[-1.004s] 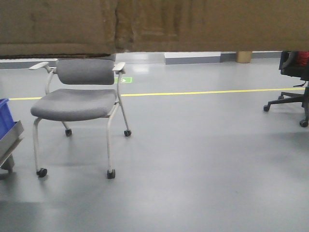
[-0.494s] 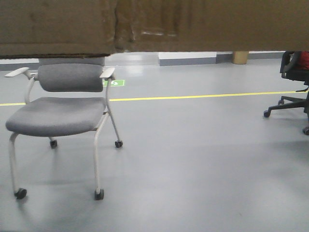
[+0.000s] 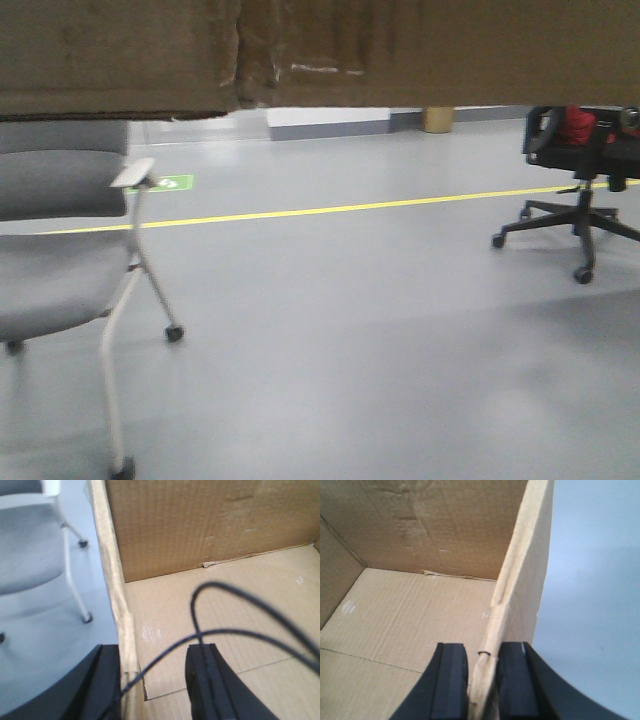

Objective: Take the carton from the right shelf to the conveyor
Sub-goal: 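Hold the carton in both grippers while the base turns away from the shelf, then carry the carton over the grey conveyor belt with both grippers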

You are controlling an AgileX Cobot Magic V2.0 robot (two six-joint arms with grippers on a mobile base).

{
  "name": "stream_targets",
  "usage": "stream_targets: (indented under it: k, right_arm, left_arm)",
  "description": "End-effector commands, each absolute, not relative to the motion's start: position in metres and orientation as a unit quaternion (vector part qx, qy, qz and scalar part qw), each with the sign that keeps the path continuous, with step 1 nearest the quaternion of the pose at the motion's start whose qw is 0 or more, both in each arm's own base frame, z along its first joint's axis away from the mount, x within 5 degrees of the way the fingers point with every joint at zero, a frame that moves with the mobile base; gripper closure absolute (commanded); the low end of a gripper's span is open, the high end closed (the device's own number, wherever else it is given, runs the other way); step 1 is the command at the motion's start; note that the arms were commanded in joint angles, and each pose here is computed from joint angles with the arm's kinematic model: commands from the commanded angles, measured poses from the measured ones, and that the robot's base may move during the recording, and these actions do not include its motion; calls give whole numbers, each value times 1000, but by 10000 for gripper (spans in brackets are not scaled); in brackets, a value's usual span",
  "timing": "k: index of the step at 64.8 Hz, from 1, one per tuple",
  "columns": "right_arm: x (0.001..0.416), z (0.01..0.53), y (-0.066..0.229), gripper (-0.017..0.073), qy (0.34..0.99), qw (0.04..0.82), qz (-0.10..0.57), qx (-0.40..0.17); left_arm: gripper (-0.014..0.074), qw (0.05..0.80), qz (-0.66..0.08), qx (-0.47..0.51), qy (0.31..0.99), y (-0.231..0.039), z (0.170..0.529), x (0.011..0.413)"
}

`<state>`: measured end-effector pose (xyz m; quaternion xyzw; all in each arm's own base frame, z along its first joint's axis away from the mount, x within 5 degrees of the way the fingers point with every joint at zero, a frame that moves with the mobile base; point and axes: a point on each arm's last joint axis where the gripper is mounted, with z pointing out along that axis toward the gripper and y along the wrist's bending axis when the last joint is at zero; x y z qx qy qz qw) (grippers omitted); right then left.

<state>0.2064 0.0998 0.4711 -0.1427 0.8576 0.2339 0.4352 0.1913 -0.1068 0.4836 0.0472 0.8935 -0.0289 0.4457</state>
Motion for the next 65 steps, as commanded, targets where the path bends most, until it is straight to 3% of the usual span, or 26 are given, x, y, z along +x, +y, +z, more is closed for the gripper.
stream_targets:
  k: [1, 65]
  right_arm:
    - [208, 480, 99, 627, 835, 475, 238, -140]
    - [208, 481, 99, 627, 835, 476, 238, -140]
  left_arm:
    - [603, 453, -55, 71, 887, -110, 488, 184]
    - [603, 464, -35, 68, 882, -107, 490, 186]
